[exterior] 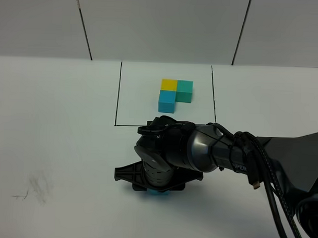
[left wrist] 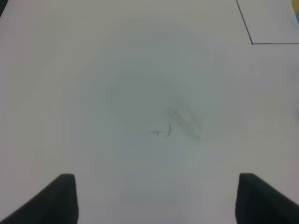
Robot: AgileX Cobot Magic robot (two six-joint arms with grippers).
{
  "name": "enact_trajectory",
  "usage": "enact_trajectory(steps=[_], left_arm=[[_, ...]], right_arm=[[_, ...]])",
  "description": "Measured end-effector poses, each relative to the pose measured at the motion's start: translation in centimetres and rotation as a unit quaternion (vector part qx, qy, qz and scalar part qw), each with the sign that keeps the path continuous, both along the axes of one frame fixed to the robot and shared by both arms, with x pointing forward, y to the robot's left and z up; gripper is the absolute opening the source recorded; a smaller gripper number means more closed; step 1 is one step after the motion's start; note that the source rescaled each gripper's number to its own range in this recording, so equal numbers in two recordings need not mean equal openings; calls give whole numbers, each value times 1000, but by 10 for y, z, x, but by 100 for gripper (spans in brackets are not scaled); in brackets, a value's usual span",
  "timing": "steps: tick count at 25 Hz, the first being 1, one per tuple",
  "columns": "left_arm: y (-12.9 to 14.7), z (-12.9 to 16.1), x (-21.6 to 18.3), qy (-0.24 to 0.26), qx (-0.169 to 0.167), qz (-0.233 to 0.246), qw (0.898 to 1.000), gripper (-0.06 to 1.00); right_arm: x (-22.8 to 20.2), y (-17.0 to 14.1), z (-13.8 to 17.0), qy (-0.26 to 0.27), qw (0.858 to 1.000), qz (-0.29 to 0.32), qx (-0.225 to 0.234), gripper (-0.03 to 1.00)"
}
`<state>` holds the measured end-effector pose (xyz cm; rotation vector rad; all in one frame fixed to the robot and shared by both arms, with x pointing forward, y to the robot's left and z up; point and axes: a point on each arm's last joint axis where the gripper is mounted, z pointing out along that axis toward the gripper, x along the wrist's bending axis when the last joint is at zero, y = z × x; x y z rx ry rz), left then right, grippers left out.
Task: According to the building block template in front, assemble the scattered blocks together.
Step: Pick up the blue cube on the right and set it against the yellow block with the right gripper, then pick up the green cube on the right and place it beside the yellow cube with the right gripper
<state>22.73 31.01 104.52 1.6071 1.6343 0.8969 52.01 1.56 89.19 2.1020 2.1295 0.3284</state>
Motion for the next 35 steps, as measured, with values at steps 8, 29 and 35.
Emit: enact_trajectory(steps=[8, 29, 35], left_arm=[[0, 0, 0, 0, 0, 0, 1000, 52], [0, 0, 0, 0, 0, 0, 1000, 52], [0, 0, 0, 0, 0, 0, 1000, 52]], right_arm=[[-2, 0, 4, 5, 1000, 6, 4, 97], [-2, -109, 229, -247, 926, 140, -248, 85], [6, -182, 276, -274, 914, 144, -262, 84]])
